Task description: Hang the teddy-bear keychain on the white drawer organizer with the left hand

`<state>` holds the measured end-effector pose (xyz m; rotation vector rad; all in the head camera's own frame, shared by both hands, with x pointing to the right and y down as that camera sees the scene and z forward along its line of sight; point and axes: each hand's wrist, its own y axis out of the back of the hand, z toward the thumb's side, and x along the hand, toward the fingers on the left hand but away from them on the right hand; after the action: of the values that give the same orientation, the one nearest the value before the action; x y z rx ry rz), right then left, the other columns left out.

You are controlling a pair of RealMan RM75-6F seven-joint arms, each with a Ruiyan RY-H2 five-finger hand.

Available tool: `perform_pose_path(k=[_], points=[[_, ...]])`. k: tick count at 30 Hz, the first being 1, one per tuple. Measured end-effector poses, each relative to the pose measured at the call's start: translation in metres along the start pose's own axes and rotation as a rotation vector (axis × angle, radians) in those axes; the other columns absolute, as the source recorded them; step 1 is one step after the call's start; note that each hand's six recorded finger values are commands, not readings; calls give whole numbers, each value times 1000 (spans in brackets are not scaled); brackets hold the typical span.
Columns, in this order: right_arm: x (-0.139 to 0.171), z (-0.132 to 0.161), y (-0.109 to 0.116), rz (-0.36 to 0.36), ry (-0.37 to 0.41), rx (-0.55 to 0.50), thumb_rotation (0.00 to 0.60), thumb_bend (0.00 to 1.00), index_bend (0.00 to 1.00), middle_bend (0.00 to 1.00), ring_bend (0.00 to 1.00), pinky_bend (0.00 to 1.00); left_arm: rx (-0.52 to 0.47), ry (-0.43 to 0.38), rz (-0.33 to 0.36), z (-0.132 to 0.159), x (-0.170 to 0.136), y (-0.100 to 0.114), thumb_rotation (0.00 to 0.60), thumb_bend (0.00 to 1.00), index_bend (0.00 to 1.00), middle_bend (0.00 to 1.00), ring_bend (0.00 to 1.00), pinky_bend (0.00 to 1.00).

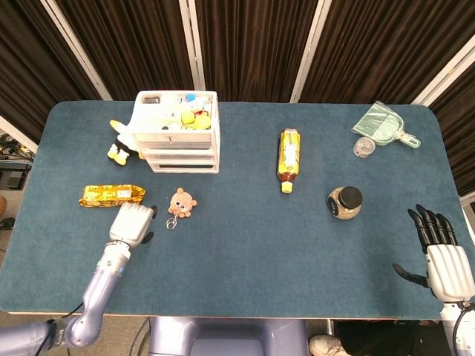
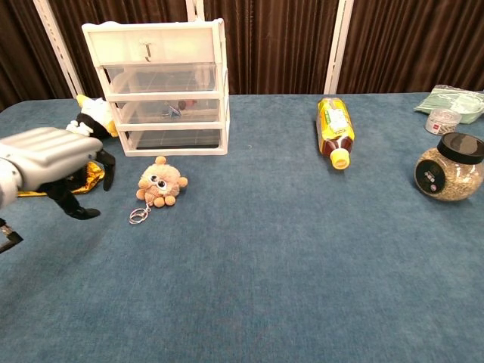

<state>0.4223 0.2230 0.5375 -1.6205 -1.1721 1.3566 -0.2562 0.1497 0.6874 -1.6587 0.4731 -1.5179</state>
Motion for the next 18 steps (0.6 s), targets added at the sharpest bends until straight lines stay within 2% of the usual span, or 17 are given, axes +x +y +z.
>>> perform_pose_path(k=[9, 18], points=[[0, 0, 1, -6, 2, -13, 600, 6, 0, 0, 0, 0, 27, 9, -11, 18, 23, -18, 600, 242, 471, 1000, 934, 800], [0, 1, 2, -10, 4, -21, 600, 6, 0, 0, 0, 0, 7, -11, -31, 35, 30, -30, 600, 309, 483, 1000, 932, 800]])
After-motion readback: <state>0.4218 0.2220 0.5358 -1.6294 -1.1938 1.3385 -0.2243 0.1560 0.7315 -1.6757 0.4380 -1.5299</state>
